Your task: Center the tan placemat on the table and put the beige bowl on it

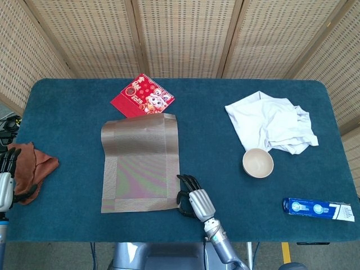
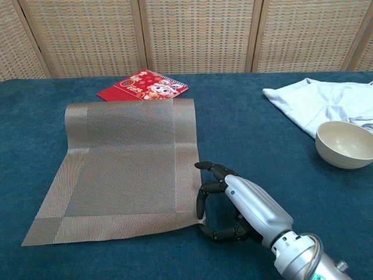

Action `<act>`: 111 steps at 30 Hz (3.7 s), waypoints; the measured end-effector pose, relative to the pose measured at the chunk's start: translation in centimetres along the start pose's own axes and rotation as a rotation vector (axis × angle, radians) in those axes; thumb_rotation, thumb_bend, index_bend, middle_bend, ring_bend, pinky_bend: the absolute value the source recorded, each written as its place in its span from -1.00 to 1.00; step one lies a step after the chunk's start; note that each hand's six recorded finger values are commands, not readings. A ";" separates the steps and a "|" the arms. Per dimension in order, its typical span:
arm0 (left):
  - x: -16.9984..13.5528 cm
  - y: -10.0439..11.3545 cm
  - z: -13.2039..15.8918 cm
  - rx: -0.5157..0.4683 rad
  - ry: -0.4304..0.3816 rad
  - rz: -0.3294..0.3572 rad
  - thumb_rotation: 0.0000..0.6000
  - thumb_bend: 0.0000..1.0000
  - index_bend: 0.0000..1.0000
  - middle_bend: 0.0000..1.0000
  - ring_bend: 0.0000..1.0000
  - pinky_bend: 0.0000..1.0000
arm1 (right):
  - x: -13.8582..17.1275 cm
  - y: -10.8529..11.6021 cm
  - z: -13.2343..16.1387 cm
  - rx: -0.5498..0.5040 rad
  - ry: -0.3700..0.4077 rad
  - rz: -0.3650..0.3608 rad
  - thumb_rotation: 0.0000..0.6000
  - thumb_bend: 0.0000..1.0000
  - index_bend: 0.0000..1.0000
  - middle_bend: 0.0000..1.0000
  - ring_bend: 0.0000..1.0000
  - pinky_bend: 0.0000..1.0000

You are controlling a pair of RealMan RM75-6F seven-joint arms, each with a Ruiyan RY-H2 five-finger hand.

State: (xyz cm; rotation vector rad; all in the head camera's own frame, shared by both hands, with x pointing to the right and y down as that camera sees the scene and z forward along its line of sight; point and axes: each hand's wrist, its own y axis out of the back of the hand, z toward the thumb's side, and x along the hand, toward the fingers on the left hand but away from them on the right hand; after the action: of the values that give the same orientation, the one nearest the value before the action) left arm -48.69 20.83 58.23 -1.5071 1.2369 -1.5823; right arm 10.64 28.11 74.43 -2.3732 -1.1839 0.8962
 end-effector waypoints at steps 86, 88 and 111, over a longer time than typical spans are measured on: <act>0.1 -0.8 0.5 0.042 0.009 0.002 1.00 -0.60 -1.00 -1.00 -1.00 -1.00 | -4.1 25.6 -8.0 0.258 -0.221 -0.355 1.00 0.19 0.48 -0.51 -1.00 -1.00; 0.2 -0.9 0.4 0.046 0.013 -0.001 1.00 -0.60 -1.00 -1.00 -1.00 -1.00 | -4.8 26.3 -8.0 0.265 -0.231 -0.362 1.00 0.19 0.48 -0.51 -1.00 -1.00; 0.5 -1.7 1.0 0.075 0.014 -0.009 1.00 -0.60 -1.00 -1.00 -1.00 -1.00 | -6.8 35.0 -12.5 0.372 -0.404 -0.451 1.00 -0.08 0.16 -0.70 -1.00 -1.00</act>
State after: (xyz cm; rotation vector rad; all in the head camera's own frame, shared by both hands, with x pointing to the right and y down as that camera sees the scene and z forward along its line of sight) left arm -47.57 20.77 59.89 -1.4587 1.1668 -1.6302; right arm 36.51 1.58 67.23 -1.5880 -1.4645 1.3266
